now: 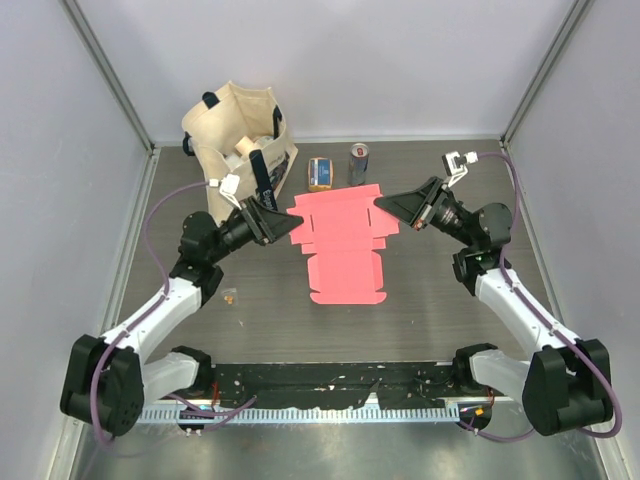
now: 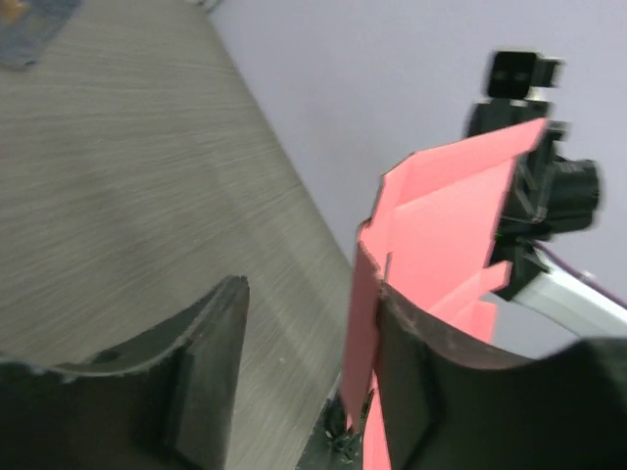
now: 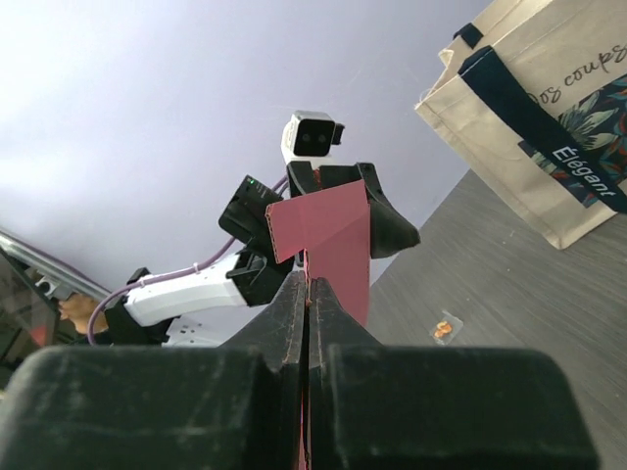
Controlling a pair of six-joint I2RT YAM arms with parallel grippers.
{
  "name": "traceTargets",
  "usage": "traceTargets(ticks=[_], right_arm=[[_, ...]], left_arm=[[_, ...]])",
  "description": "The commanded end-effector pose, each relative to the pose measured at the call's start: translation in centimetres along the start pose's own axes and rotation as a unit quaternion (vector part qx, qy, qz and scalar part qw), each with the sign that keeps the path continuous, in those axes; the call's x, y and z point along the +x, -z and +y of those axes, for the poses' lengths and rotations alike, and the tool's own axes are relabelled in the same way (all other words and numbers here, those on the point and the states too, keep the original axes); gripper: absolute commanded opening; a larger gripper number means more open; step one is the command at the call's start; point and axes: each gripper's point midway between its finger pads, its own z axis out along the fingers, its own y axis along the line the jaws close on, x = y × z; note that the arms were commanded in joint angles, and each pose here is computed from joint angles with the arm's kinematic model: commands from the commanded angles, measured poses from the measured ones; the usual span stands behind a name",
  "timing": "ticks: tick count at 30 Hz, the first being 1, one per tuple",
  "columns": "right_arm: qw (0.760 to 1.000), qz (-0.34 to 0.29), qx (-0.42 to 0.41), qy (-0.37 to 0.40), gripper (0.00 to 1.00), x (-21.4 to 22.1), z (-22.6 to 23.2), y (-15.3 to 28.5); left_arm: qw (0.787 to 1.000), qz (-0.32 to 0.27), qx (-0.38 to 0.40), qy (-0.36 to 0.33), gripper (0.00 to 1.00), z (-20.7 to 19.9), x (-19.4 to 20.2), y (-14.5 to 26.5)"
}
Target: Fold the paper box
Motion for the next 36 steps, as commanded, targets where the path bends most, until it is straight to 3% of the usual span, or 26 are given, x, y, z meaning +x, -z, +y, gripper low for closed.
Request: traceTargets(ticks=[1,3,4,6,7,8,13,15,18,19,20,25,29,36], right_arm=[[0.998,-0.007,-0.063,0.004,0.01,-0.2,2.5,0.3],[0.997,-0.010,-0.078,0.000,0.02,-0.2,2.9,0.4],[0.997,-0.009,-0.076,-0.008,0.01,-0.1,2.6,0.4],[0.997,-0.004,-0.074,-0.012,0.01,0.1,2.2,0.3],[0.998,-0.002,-0.067,-0.016,0.01,0.0,1.7,0.3],[0.998,-0.002,-0.059,-0.020,0.02,0.1,1.2,0.3],[0.999,0.011,0.036,-0.021,0.05,0.5,-3.8,0.2],[0.997,0.037,0.062,-0.017,0.16,1.2,-5.2,0.1],[0.997,0.058,0.048,0.002,0.42,1.7,-4.6,0.2],[0.997,0.067,0.042,0.022,0.55,2.0,-4.3,0.1],[0.996,0.075,0.036,0.038,0.58,2.1,-4.0,0.1],[0.989,0.107,0.022,0.101,0.64,2.4,-2.6,0.3],[0.961,0.130,0.076,0.231,0.71,2.1,-3.5,0.9],[0.941,0.216,-0.045,0.255,0.73,7.2,0.5,-1.7]], left_arm=[[0.984,-0.014,0.171,-0.042,0.46,-7.1,-1.9,0.6],[0.980,0.017,0.198,-0.019,0.36,-7.5,-1.0,0.5],[0.974,0.016,0.225,-0.029,0.25,-8.5,-1.1,0.8],[0.966,0.033,0.256,-0.026,0.14,-9.1,-0.6,1.3],[0.964,0.035,0.262,-0.025,0.03,-9.2,-0.5,1.4],[0.963,0.039,0.264,-0.023,0.00,-9.0,-0.3,1.7],[0.957,0.050,0.281,-0.047,0.00,-9.6,0.1,3.2],[0.957,0.061,0.280,-0.050,0.00,-9.7,0.5,3.5],[0.958,0.066,0.276,-0.052,0.00,-9.6,0.7,3.6],[0.957,0.066,0.276,-0.053,0.00,-9.6,0.7,3.6],[0.958,0.066,0.274,-0.053,0.00,-9.5,0.6,3.6],[0.957,0.088,0.272,-0.049,0.00,-9.4,0.9,3.3],[0.962,0.120,0.242,-0.034,0.00,-8.0,1.6,2.6],[0.959,0.153,0.235,-0.034,0.00,-7.7,2.2,2.6]])
